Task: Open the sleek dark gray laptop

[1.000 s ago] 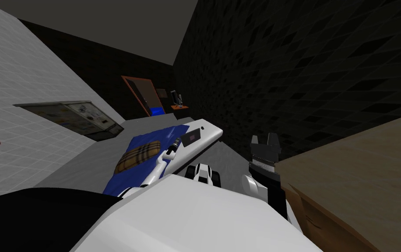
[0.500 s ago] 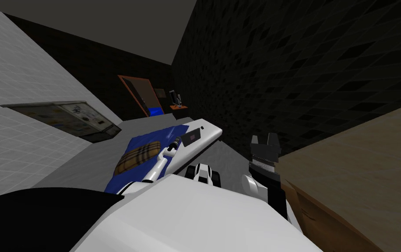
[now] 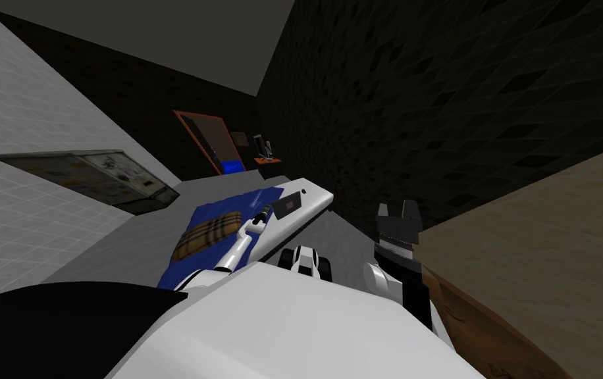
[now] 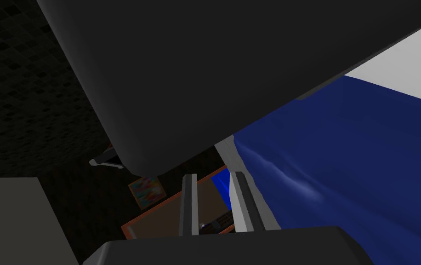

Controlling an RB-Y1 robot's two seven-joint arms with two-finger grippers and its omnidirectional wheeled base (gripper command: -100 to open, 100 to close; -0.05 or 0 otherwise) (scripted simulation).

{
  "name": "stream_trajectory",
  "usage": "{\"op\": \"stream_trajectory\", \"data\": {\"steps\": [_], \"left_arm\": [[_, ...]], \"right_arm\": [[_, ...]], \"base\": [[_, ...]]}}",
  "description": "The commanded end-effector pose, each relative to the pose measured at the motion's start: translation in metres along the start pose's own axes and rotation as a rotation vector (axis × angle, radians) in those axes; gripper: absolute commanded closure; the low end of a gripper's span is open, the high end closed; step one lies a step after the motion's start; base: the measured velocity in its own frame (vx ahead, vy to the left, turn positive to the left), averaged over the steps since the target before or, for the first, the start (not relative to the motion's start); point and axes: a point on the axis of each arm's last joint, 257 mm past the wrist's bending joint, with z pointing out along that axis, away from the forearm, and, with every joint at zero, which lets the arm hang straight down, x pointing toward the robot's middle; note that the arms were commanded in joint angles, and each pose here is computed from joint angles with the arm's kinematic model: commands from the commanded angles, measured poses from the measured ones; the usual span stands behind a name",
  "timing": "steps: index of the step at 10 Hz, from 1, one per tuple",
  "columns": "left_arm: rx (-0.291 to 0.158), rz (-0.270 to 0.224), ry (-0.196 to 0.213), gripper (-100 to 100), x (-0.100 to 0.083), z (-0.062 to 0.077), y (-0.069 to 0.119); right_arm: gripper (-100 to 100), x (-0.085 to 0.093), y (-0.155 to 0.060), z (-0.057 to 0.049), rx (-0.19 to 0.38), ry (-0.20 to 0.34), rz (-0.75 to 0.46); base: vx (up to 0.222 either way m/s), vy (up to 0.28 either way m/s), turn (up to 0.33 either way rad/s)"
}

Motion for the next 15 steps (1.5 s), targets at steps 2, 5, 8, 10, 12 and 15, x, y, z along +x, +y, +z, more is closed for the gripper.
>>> {"op": "stream_trajectory", "data": {"steps": [2, 5, 8, 10, 12, 15], "left_arm": [[0.047, 0.023, 0.013, -100, -0.001, -0.005, -0.011], [0.103, 0.045, 0.017, -100, -0.008, -0.013, -0.022], [0.12, 0.066, -0.01, -100, -0.019, -0.014, -0.016], [0.131, 0.105, -0.025, -100, -0.02, -0.014, -0.015], [0.14, 0.136, -0.037, -100, -0.021, -0.015, -0.015], [0.145, 0.157, -0.044, -100, -0.02, -0.015, -0.015]], "right_arm": [[0, 0.0, 0.0, 0.0, 0.0, 0.0, 0.0], [0, 0.0, 0.0, 0.0, 0.0, 0.0, 0.0], [0, 0.0, 0.0, 0.0, 0.0, 0.0, 0.0], [0, 0.0, 0.0, 0.0, 0.0, 0.0, -0.001], [0, 0.0, 0.0, 0.0, 0.0, 0.0, -0.001], [0, 0.0, 0.0, 0.0, 0.0, 0.0, -0.001]], "base": [[-0.133, -0.119, -0.001], [-0.122, -0.13, 0.047], [0.005, -0.075, 0.084], [0.22, 0.052, 0.051], [0.195, 0.042, 0.034], [0.131, 0.027, 0.028]]}}
